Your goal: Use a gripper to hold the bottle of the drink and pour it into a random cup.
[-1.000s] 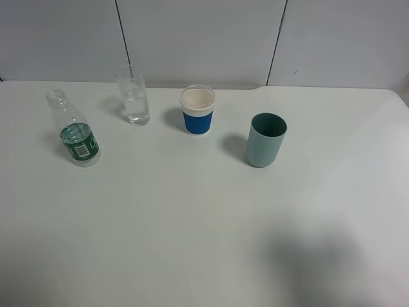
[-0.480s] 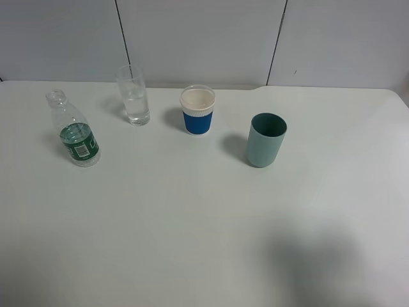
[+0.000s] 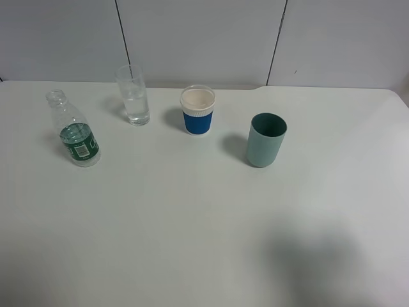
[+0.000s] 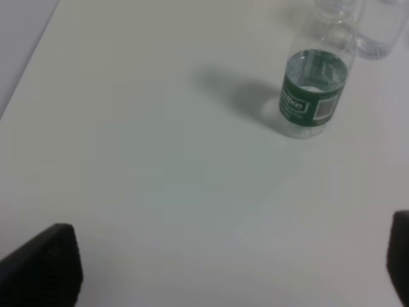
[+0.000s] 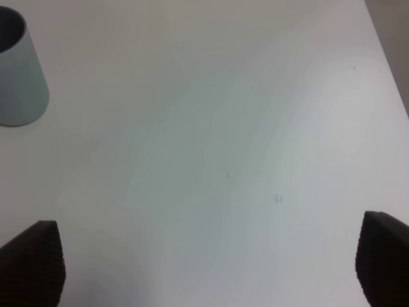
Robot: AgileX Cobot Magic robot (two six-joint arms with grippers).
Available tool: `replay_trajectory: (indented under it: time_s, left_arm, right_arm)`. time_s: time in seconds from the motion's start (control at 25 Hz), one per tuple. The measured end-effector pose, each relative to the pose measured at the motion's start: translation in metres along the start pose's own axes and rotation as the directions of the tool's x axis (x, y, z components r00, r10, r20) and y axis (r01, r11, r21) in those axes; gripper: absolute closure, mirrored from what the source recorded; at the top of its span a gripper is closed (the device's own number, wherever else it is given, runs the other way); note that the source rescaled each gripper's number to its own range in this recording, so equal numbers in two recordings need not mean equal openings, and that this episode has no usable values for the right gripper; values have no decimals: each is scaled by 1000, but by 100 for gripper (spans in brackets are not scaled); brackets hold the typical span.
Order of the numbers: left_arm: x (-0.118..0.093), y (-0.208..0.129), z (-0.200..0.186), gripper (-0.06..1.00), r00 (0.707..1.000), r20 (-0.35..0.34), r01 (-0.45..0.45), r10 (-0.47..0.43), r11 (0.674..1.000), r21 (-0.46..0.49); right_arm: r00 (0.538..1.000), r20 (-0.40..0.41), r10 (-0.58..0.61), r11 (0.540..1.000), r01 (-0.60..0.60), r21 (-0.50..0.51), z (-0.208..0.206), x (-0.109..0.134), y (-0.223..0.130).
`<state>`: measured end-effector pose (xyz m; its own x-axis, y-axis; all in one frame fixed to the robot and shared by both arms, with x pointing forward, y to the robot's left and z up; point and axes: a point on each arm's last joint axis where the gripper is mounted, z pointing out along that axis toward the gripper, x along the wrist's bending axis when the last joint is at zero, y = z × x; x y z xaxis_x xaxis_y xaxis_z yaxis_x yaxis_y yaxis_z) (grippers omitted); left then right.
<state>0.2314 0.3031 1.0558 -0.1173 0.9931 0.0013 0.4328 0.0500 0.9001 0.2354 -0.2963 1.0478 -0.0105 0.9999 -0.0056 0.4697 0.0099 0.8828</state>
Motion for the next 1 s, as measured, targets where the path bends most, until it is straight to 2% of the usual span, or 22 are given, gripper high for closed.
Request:
replay_trajectory:
  time_s: [1.0]
  left_arm:
    - [0, 0, 0, 2, 1000, 2, 1, -1, 1000, -1]
  right_arm:
    - [1000, 0, 0, 1000, 0, 0, 0, 0, 0]
